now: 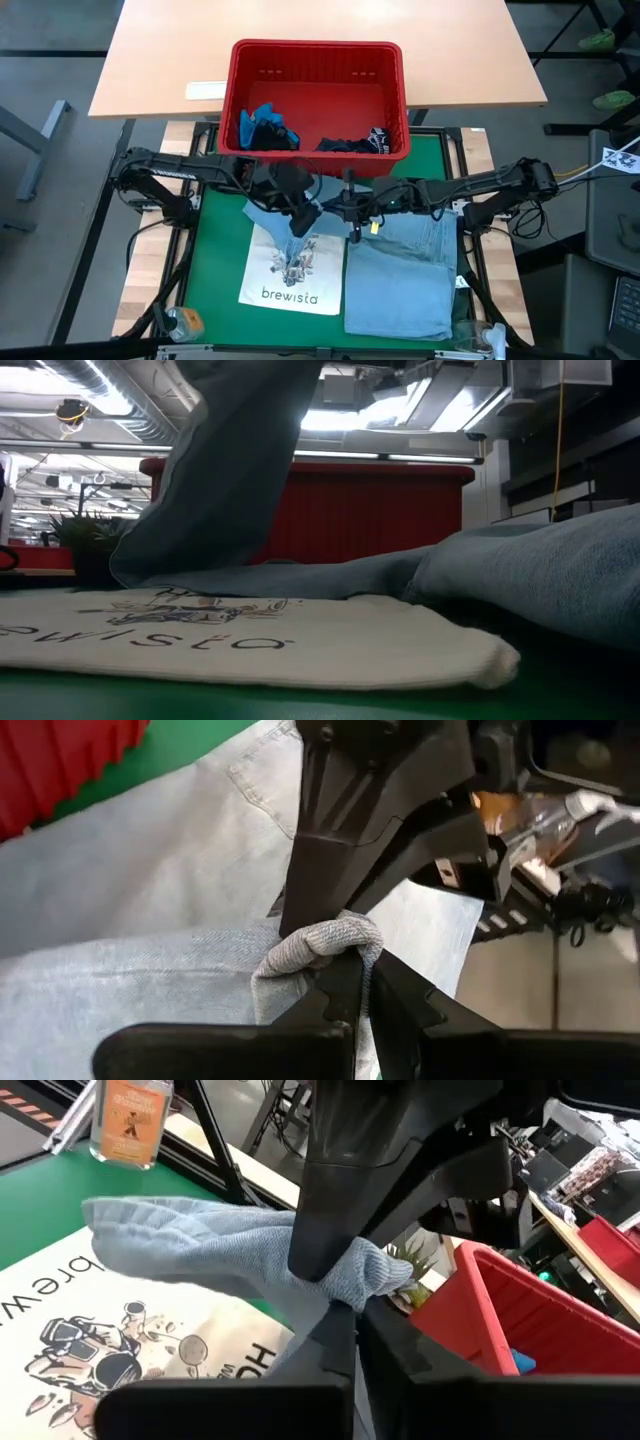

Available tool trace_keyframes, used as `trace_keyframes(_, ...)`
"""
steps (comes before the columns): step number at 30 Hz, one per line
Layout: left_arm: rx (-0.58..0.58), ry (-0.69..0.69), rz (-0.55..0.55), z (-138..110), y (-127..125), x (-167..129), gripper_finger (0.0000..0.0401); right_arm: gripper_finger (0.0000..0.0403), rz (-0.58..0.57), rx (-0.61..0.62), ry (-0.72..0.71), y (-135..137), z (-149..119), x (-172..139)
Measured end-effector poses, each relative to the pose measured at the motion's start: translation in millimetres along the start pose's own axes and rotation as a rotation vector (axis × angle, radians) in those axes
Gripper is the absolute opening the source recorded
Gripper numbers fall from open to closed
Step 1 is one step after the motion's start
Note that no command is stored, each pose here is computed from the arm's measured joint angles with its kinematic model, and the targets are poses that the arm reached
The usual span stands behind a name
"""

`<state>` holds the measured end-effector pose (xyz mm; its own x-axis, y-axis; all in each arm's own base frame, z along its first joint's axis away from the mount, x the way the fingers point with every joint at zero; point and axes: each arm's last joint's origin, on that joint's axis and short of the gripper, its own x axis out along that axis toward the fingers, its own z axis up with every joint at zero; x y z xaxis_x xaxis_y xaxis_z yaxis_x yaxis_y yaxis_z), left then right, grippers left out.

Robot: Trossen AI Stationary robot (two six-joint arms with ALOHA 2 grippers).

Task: Fold Laundry from Bin
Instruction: Fold the light blue jeans

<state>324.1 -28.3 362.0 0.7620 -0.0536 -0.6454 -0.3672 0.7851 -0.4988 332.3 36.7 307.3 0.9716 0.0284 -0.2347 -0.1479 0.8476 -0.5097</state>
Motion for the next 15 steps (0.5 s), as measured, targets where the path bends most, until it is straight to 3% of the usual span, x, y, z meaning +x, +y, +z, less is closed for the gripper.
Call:
trace_keyframes(4, 0.09, 0.005, -0.006, -0.2, -0.2, -0.1, 0.0027, 0.0022, 0.0, 0.0, 0.0, -0.1, 0.1, 0.0)
trace_keyframes(9, 0.176, 0.043, -0.046, -1.7, -0.9, 0.5, 0.0082, 0.0005, -0.017, -0.001, 0.028, 0.0, -1.6, 0.0)
trace_keyframes(15, 0.132, 0.257, -0.185, -12.9, -1.0, -0.9, 0.0138, 0.0013, -0.087, -0.001, 0.066, -2.6, -2.3, -0.2)
